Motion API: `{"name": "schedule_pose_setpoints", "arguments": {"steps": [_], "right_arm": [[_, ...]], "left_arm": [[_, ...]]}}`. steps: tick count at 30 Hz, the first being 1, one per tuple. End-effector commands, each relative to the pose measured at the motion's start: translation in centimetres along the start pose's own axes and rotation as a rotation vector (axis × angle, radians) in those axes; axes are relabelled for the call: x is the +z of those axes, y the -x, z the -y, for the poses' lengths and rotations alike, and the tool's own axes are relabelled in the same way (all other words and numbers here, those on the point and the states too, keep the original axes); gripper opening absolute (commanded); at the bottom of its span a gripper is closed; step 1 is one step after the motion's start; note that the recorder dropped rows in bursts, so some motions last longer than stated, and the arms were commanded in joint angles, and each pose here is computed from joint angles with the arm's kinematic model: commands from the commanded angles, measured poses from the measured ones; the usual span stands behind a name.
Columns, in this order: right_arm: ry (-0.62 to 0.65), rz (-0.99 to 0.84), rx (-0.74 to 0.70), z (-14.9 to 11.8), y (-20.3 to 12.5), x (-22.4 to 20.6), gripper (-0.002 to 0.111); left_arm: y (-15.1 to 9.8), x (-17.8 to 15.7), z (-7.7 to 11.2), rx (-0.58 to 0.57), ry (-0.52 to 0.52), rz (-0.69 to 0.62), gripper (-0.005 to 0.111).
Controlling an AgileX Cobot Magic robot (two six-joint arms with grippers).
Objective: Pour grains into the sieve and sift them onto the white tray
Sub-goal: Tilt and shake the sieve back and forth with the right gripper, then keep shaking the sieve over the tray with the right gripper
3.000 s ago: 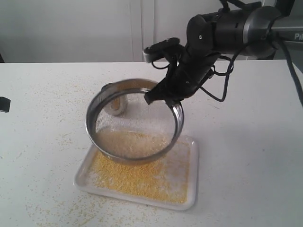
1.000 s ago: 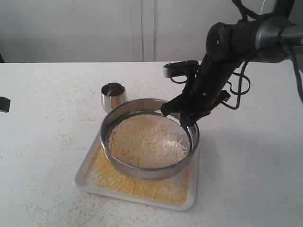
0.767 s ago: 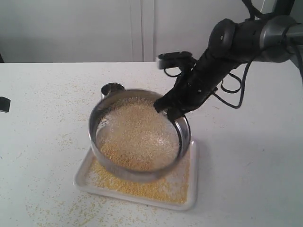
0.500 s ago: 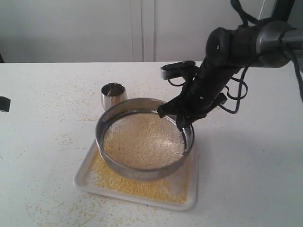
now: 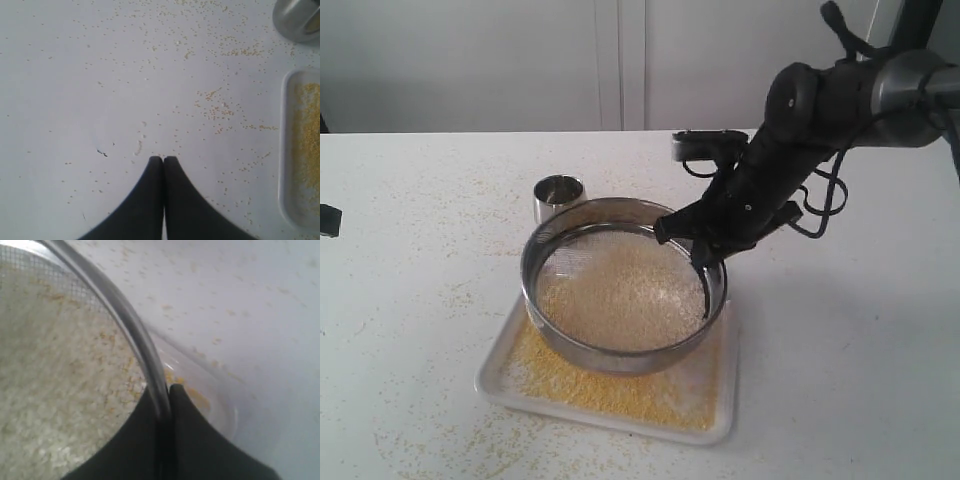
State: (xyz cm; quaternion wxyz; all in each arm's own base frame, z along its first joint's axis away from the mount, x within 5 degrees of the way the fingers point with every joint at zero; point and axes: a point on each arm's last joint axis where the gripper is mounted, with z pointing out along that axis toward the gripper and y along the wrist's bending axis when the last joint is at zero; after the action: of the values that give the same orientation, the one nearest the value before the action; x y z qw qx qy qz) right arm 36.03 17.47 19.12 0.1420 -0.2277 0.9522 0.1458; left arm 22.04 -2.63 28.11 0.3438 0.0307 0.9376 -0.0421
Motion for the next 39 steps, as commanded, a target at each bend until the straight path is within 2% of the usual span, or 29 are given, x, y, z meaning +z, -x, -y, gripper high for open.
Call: {"name": "schedule_pose_setpoints", "arguments": {"steps": [1, 2, 3, 4, 5, 6, 7, 8, 10, 11, 12, 14, 15, 16, 17, 19, 20, 21, 24, 25, 26, 29, 30, 31, 33, 34, 36, 38, 39], "right_arm": [[-0.124, 0.064, 0.228, 0.7, 0.5, -1.6, 0.000], [-0.109, 0.070, 0.252, 0.6, 0.6, -1.6, 0.000], [-0.001, 0.008, -0.062, -1.7, 0.2, -1.3, 0.000], [0.040, -0.056, -0.261, -2.3, -0.4, -1.3, 0.000], [-0.021, -0.092, -0.401, -1.8, -0.7, -1.4, 0.000], [-0.096, -0.034, -0.186, -0.8, -0.1, -1.5, 0.000], [-0.138, 0.073, 0.227, 0.5, 0.6, -1.9, 0.000], [-0.103, 0.087, 0.225, 0.1, 0.8, -1.8, 0.000], [0.106, -0.001, -0.308, -3.4, 0.0, -1.6, 0.000], [0.126, -0.036, -0.453, -3.7, -0.4, -1.7, 0.000], [0.064, -0.027, -0.356, -3.1, -0.2, -1.7, 0.000], [-0.077, 0.107, 0.130, -0.7, 1.0, -2.0, 0.000], [-0.083, 0.126, 0.236, -0.3, 1.1, -2.0, 0.000], [-0.065, 0.125, 0.196, -0.7, 1.2, -1.9, 0.000], [-0.003, 0.093, 0.049, -2.0, 0.9, -1.7, 0.000], [0.099, -0.014, -0.367, -3.7, -0.1, -1.7, 0.000], [0.085, -0.036, -0.386, -3.6, -0.3, -1.6, 0.000], [0.004, -0.007, -0.291, -2.6, 0.0, -1.6, 0.000], [-0.133, 0.099, 0.188, -0.2, 0.9, -2.0, 0.000], [-0.116, 0.102, 0.171, -0.3, 0.9, -1.9, 0.000], [-0.069, 0.070, 0.037, -1.3, 0.7, -1.8, 0.000], [0.056, -0.087, -0.491, -3.3, -0.8, -1.7, 0.000], [-0.018, -0.074, -0.450, -2.6, -0.5, -1.7, 0.000], [-0.118, -0.004, -0.259, -1.4, 0.2, -1.8, 0.000], [-0.169, 0.098, 0.155, -0.3, 0.9, -2.1, 0.000], [-0.144, 0.103, 0.137, -0.6, 0.9, -1.9, 0.000], [-0.010, 0.030, -0.176, -3.0, 0.4, -1.4, 0.000], [0.029, -0.051, -0.436, -3.7, -0.4, -1.4, 0.000], [-0.020, -0.039, -0.376, -3.1, -0.2, -1.4, 0.000]], "left_arm": [[-0.2, -0.1, -0.1, -0.007, -0.001, -0.004, 0.000], [-0.2, -0.1, -0.1, -0.007, -0.001, -0.004, 0.000], [-0.2, -0.1, -0.1, -0.007, -0.001, -0.004, 0.000], [-0.2, -0.1, -0.1, -0.007, -0.001, -0.004, 0.000], [-0.2, -0.1, -0.1, -0.007, -0.001, -0.004, 0.000], [-0.2, -0.1, -0.1, -0.007, -0.001, -0.004, 0.000], [-0.2, -0.1, -0.1, -0.007, -0.001, -0.004, 0.000], [-0.2, -0.1, -0.1, -0.007, -0.001, -0.004, 0.000], [-0.2, -0.1, -0.1, -0.007, -0.001, -0.004, 0.000], [-0.2, -0.1, -0.1, -0.007, -0.001, -0.004, 0.000], [-0.2, -0.1, -0.1, -0.007, -0.001, -0.004, 0.000], [-0.2, -0.1, -0.1, -0.007, -0.001, -0.004, 0.000], [-0.2, -0.1, -0.1, -0.007, -0.001, -0.004, 0.000], [-0.2, -0.1, -0.1, -0.007, -0.001, -0.004, 0.000], [-0.2, -0.1, -0.1, -0.007, -0.001, -0.004, 0.000], [-0.2, -0.1, -0.1, -0.007, -0.001, -0.004, 0.000], [-0.2, -0.1, -0.1, -0.007, -0.001, -0.004, 0.000], [-0.2, -0.1, -0.1, -0.007, -0.001, -0.004, 0.000], [-0.2, -0.1, -0.1, -0.007, -0.001, -0.004, 0.000], [-0.2, -0.1, -0.1, -0.007, -0.001, -0.004, 0.000], [-0.2, -0.1, -0.1, -0.007, -0.001, -0.004, 0.000], [-0.2, -0.1, -0.1, -0.007, -0.001, -0.004, 0.000], [-0.2, -0.1, -0.1, -0.007, -0.001, -0.004, 0.000], [-0.2, -0.1, -0.1, -0.007, -0.001, -0.004, 0.000], [-0.2, -0.1, -0.1, -0.007, -0.001, -0.004, 0.000], [-0.2, -0.1, -0.1, -0.007, -0.001, -0.004, 0.000], [-0.2, -0.1, -0.1, -0.007, -0.001, -0.004, 0.000], [-0.2, -0.1, -0.1, -0.007, -0.001, -0.004, 0.000], [-0.2, -0.1, -0.1, -0.007, -0.001, -0.004, 0.000]]}}
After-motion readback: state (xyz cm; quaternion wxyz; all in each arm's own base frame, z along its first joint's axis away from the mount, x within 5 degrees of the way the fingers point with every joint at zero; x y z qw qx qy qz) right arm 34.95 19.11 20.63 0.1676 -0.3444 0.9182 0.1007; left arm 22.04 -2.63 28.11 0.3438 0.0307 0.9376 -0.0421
